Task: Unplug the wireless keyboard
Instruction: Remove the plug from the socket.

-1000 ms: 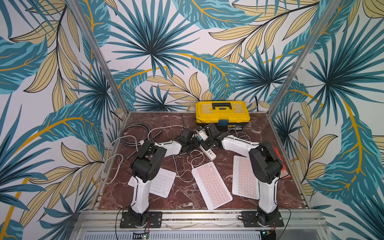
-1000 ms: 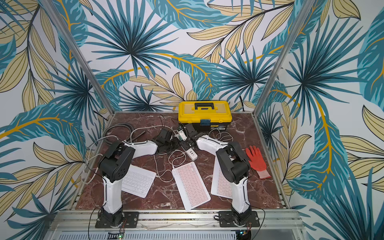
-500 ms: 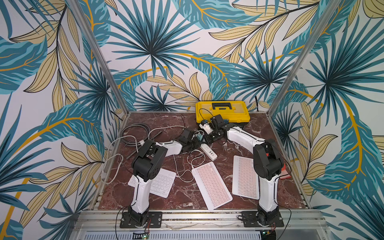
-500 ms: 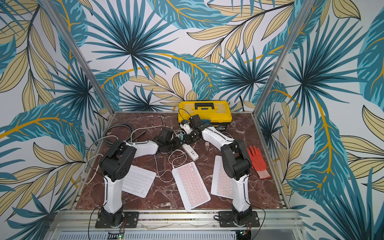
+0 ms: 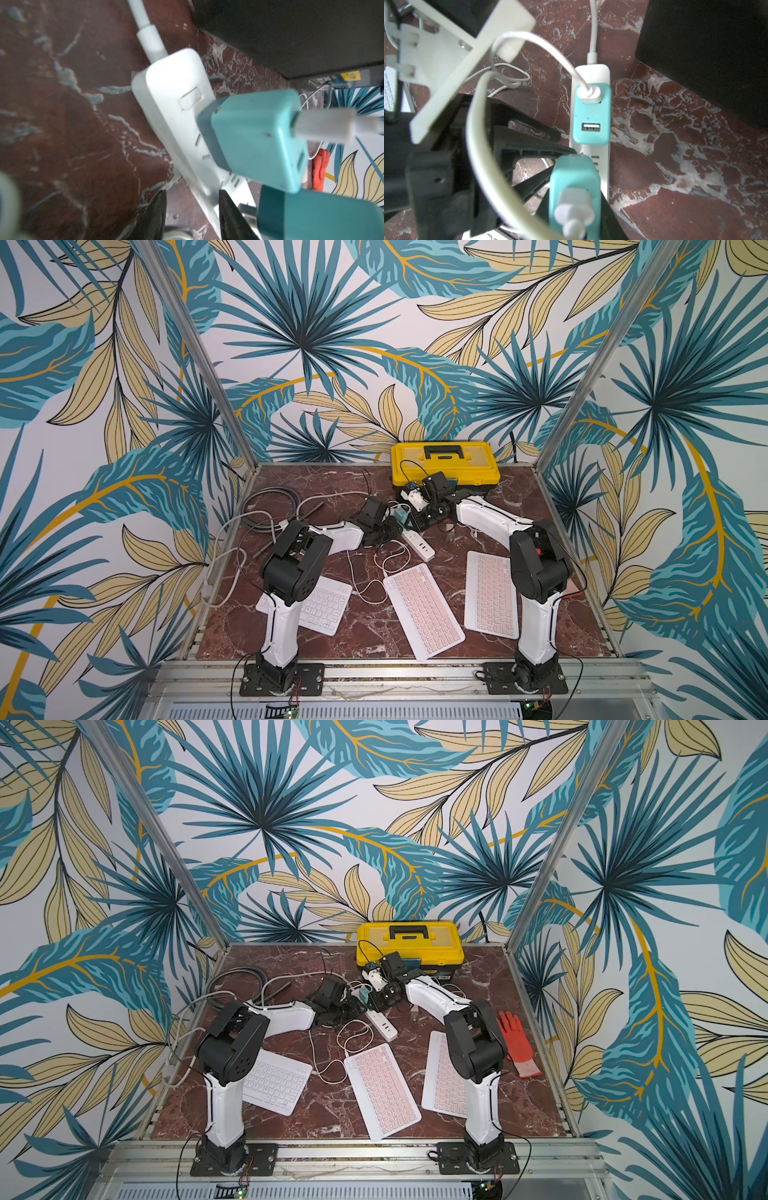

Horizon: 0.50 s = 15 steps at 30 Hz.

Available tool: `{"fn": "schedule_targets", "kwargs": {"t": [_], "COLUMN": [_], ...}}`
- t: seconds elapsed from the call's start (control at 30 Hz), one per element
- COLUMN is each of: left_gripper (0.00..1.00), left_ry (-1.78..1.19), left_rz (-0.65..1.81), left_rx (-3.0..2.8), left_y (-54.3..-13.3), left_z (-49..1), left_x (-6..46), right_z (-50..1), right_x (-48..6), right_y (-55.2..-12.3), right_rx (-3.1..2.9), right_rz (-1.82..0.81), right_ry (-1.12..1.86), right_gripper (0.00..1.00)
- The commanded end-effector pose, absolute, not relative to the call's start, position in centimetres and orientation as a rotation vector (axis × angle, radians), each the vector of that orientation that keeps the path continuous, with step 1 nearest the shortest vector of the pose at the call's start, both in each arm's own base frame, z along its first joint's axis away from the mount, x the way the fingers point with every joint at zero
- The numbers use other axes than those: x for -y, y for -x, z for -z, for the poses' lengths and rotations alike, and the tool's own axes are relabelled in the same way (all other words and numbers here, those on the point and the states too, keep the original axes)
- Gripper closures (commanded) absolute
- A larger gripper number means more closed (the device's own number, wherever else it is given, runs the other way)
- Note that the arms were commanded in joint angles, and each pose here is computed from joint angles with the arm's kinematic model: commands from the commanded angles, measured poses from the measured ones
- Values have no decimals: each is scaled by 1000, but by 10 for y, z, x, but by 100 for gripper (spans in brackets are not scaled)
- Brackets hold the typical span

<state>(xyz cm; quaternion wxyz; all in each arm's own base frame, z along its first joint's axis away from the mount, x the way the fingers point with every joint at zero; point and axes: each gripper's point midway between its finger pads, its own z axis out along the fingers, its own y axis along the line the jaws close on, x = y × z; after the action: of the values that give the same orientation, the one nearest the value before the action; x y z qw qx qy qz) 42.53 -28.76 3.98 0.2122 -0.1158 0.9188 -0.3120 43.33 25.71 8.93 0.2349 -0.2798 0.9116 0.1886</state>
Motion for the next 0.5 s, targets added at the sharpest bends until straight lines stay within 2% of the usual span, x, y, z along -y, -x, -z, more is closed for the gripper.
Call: {"fn": "schedule_targets", "kwargs": {"t": [0.0,0.2,0.47], "left_gripper": [54,47,44], "left_ry": [325,156,-318], "left_rz": [736,856,1063], "left_rx": [-2687,-2560,-2431], "left_y": [-397,-411,-384], "left_z": [-25,-87,-137], "left_x": [263,276,299], "right_z": [-99,-104,-126], "right_x": [-244,-237,-225], "right_y": [-427,-412,-390], "right_rx": [-2512,-2476,-2403], "right_rz": [-519,-601,-753], "right_ry": [736,817,948], "right_gripper": [85,83,81]}}
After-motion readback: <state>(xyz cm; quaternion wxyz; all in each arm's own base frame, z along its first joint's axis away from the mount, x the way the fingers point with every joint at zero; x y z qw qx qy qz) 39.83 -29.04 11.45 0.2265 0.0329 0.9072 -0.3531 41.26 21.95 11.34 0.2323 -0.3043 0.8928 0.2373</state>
